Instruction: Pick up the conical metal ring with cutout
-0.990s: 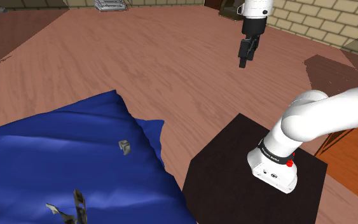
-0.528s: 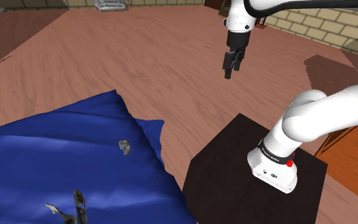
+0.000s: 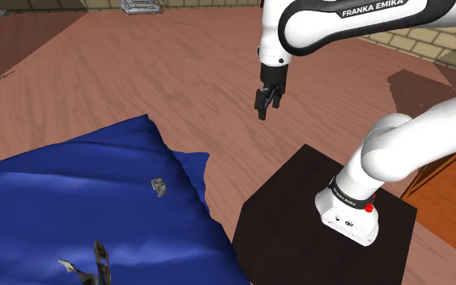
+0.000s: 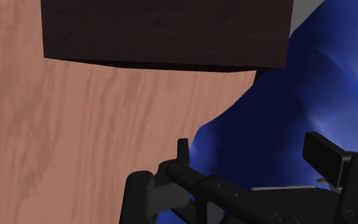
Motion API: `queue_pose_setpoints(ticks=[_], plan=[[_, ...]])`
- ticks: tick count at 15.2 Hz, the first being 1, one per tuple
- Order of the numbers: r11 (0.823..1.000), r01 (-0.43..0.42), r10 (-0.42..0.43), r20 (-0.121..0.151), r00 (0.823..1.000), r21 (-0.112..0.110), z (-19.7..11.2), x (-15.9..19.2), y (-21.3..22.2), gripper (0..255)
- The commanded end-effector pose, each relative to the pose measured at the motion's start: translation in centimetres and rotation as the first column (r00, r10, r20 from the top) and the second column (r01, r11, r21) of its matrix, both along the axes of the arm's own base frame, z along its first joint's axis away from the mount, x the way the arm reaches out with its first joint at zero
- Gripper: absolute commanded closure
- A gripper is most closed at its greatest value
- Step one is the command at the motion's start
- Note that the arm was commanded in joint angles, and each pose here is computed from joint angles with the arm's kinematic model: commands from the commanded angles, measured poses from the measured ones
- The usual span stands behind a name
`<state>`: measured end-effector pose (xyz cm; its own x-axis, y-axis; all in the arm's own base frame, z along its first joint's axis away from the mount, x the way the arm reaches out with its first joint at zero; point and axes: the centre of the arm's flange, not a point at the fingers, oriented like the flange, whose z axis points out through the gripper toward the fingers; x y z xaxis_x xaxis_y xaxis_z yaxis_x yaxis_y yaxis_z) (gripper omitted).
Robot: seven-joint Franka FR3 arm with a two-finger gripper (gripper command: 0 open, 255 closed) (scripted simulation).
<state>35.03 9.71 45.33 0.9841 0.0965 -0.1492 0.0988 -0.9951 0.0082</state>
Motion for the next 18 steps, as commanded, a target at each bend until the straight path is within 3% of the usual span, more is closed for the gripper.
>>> queue_pose_setpoints(ticks=[1, 18], plan=[[1.000, 0.003, -0.003, 0.007, 1.000, 0.001, -1.8, 1.1, 1.8, 0], [1.000, 0.023, -0.023, 0.053, 0.998, 0.004, -15.0, 9.3, 17.5, 0]])
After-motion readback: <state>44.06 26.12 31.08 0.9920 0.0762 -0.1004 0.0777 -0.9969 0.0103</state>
